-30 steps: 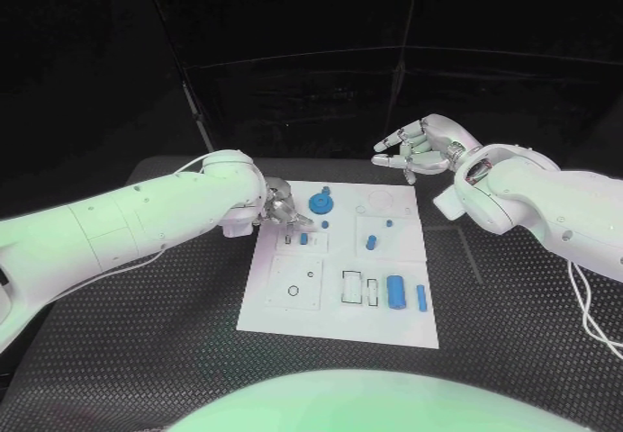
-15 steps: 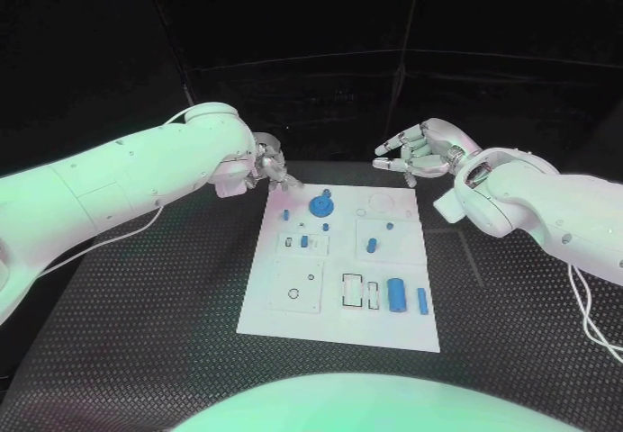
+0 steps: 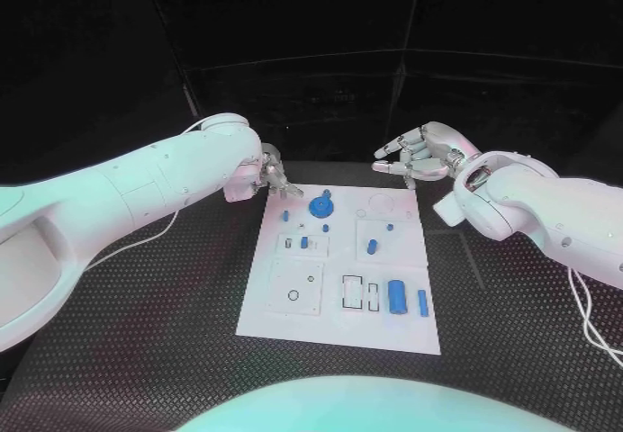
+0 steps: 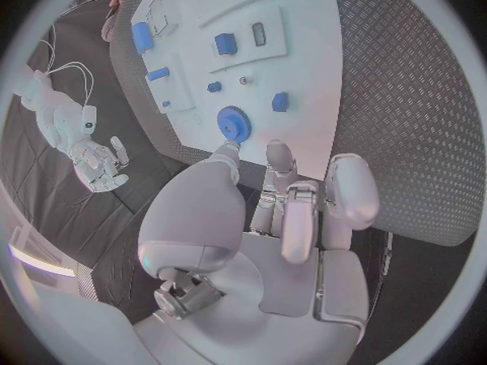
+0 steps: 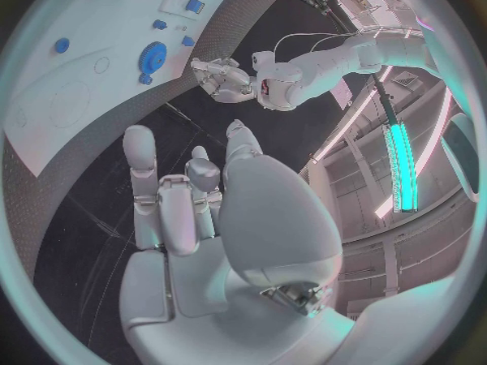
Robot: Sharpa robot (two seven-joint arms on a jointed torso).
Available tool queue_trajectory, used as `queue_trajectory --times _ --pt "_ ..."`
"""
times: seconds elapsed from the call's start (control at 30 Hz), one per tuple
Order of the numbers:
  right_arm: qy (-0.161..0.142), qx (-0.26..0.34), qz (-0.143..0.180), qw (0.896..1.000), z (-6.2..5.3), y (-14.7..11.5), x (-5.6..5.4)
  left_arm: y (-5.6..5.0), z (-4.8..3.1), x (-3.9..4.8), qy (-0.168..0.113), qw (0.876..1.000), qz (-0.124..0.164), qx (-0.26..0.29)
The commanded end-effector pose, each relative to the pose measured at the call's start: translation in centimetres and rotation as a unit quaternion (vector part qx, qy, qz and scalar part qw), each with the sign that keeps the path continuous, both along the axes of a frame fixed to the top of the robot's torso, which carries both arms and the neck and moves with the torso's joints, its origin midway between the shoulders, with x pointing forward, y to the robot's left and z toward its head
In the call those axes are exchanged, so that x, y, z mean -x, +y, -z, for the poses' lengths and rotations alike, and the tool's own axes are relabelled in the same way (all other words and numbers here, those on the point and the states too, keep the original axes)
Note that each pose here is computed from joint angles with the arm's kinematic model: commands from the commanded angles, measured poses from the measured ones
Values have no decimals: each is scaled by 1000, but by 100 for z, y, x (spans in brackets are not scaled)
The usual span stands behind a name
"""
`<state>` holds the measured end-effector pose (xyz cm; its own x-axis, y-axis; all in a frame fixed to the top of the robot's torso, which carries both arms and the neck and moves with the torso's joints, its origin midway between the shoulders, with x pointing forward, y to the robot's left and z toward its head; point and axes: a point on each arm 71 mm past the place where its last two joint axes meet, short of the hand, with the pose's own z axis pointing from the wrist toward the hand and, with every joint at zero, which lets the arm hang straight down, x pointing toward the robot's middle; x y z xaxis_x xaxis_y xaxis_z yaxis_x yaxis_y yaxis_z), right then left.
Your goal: Assemble the parts on the task board
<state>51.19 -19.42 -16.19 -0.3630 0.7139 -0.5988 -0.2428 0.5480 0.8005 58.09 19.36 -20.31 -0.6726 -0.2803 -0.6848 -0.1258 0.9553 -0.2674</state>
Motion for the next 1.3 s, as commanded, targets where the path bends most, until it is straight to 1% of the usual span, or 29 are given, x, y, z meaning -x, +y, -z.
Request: queue_trajectory --times 0.03,0.27,0.6,0.73,0.9,1.03,1.3 --pt "-1 0 -6 1000 -13 19 3 -12 59 6 20 1000 11 -4" --pt "-1 0 -6 1000 -13 22 2 10 128 -7 26 1000 4 -10" --pt "-1 0 -6 1000 -10 27 1 51 170 -19 29 999 3 -25" --pt "0 0 -7 1000 -10 28 1 48 191 -11 36 999 7 -29" --pt "0 0 -7 1000 -9 29 1 41 239 5 50 998 12 -34" --pt "0 0 -7 1000 -9 29 0 43 266 12 55 998 14 -37" --pt "0 0 -7 1000 -8 32 0 28 287 22 60 997 17 -38"
